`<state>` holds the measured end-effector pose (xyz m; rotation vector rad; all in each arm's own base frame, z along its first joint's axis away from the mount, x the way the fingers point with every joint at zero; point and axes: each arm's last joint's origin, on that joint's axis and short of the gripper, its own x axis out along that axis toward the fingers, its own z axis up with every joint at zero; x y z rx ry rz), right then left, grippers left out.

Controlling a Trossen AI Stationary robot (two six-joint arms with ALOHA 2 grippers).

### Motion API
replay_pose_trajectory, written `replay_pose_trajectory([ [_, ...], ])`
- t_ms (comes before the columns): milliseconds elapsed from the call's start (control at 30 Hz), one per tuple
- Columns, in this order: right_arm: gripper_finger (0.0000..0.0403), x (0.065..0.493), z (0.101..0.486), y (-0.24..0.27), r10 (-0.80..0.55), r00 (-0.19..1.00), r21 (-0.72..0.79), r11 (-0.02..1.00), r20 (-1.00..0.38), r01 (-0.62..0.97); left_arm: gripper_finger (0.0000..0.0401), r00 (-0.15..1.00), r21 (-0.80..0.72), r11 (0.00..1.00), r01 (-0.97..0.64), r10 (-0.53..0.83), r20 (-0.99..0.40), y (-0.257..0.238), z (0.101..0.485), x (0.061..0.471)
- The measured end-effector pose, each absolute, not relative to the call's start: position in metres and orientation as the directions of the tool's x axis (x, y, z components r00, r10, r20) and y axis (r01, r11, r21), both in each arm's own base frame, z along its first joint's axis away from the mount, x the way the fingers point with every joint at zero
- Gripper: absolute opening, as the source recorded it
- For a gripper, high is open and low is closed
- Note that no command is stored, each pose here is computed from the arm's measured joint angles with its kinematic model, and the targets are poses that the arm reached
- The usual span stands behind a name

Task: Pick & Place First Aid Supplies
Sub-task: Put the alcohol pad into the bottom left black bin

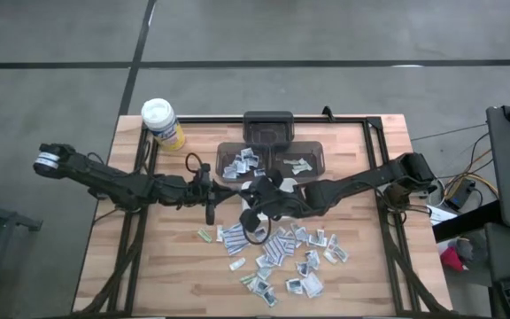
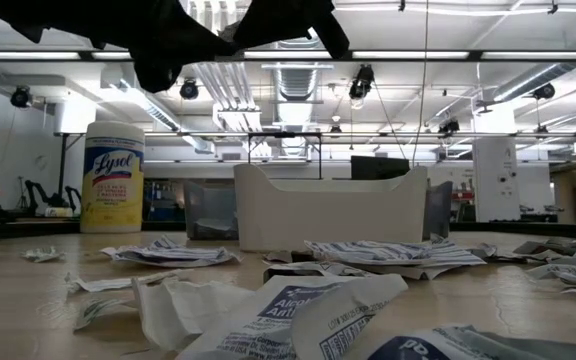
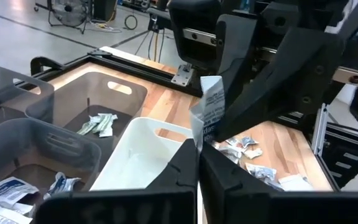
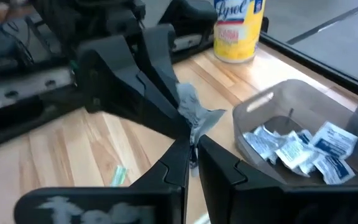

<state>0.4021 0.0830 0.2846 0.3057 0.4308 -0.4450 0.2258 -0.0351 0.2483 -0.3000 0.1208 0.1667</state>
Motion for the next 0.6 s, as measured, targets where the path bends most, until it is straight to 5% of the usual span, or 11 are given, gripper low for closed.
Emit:
replay_pose_trajectory([
  [267,0.0075,0.394,0.272,0.084,-0.293,0.748,0.169,0.865,-0.595,0.473,0.0,0.979,-0.288,0.94,-0.181,0.144,-0.144,-0.035,0.248,0.226],
  [600,0.0117,0.359,0.258,0.09,-0.213,0.502,0.064,0.876,-0.838,0.479,0.0,0.964,-0.286,0.926,-0.245,0.203,-0.17,-0.027,0.246,0.226],
])
